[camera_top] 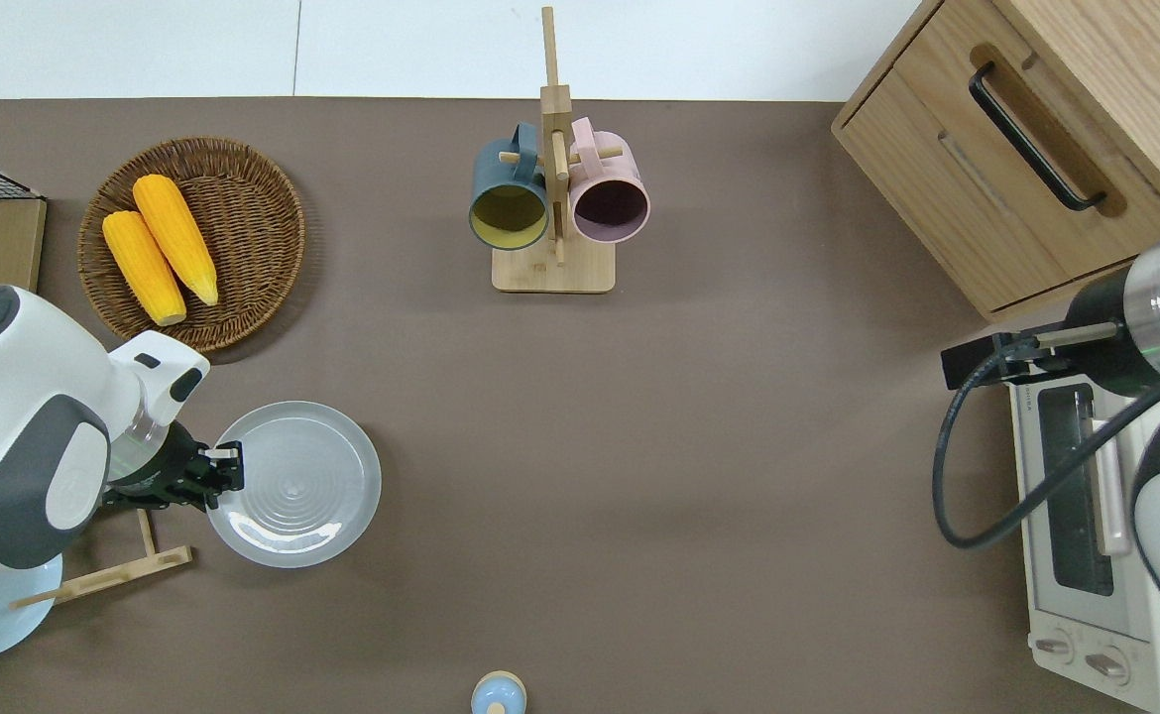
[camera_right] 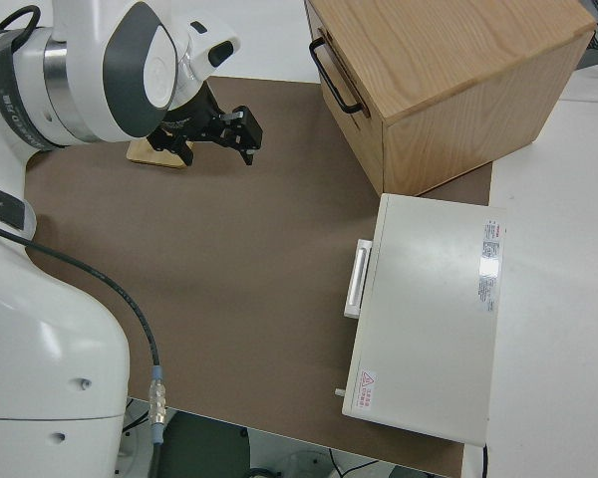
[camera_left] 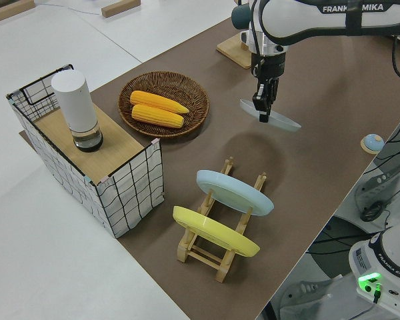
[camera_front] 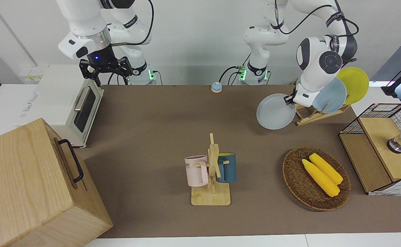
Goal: Pick gray plate from table and place it on lower plate rack with left arm
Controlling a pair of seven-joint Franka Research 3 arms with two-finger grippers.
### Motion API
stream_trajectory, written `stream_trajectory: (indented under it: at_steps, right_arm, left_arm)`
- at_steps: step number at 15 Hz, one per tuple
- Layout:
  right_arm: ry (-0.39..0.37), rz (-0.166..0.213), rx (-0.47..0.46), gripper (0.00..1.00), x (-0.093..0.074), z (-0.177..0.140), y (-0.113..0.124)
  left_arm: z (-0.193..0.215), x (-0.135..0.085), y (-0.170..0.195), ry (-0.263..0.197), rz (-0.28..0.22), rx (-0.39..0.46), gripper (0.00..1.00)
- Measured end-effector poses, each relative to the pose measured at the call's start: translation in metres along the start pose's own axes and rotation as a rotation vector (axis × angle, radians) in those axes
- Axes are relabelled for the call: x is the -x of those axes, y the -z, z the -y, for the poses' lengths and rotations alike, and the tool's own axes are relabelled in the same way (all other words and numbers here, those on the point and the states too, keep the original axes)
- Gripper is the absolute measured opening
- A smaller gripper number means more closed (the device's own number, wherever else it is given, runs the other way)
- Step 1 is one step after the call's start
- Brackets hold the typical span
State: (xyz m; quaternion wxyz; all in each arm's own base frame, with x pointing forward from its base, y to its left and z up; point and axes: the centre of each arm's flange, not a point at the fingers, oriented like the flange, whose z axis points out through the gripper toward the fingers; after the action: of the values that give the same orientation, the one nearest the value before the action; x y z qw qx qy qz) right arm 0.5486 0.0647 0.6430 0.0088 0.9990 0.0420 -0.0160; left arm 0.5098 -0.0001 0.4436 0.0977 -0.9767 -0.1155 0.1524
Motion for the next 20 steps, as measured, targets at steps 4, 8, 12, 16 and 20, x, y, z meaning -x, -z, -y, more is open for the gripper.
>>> stream_trajectory:
  at_steps: [4, 8, 12, 16, 20]
  right_arm:
    - [0.000, 0.000, 0.000, 0.99, 0.000, 0.000, 0.000]
    - [0.000, 0.000, 0.000, 0.99, 0.000, 0.000, 0.000]
    - [0.000, 0.000, 0.000, 0.99, 0.000, 0.000, 0.000]
    - [0.000, 0.000, 0.000, 0.99, 0.000, 0.000, 0.000]
    - [0.000, 0.000, 0.000, 0.99, 0.000, 0.000, 0.000]
  left_arm:
    - [0.012, 0.002, 0.006, 0.039, 0.000, -0.126, 0.06]
    - [0.030, 0.010, 0.012, 0.066, 0.023, -0.299, 0.06]
    - [0.044, 0.016, 0.017, 0.122, 0.035, -0.422, 0.06]
    - [0.055, 0.017, 0.020, 0.180, 0.019, -0.515, 0.06]
    - [0.061, 0.015, 0.023, 0.217, -0.009, -0.576, 0.06]
